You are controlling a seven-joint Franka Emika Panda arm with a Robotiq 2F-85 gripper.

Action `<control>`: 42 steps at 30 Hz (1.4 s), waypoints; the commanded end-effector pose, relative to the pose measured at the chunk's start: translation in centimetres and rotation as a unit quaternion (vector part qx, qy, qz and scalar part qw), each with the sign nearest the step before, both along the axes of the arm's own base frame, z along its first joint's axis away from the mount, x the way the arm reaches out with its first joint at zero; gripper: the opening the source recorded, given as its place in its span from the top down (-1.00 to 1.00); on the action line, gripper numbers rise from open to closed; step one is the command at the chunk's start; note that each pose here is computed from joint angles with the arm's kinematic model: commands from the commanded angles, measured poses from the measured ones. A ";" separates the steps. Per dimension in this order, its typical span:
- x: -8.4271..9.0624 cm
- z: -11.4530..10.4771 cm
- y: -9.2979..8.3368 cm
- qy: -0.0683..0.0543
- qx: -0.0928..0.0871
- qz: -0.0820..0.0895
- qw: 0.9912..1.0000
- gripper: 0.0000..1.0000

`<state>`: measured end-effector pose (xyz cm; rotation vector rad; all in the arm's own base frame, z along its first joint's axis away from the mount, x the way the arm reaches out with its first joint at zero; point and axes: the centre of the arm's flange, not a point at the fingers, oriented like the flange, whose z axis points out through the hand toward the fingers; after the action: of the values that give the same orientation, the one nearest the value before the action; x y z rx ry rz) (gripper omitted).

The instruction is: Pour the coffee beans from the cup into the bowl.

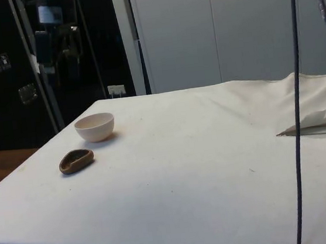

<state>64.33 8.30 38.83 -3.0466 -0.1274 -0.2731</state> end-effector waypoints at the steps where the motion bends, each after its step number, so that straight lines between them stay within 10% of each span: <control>1: 0.3 -0.6 0.2 -0.001 0.005 0.002 1.000 -1.00; 42: 4.3 -11.1 -4.2 0.028 0.014 -0.027 0.999 -1.00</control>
<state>68.58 4.19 27.93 -3.0315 -0.0376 -0.1987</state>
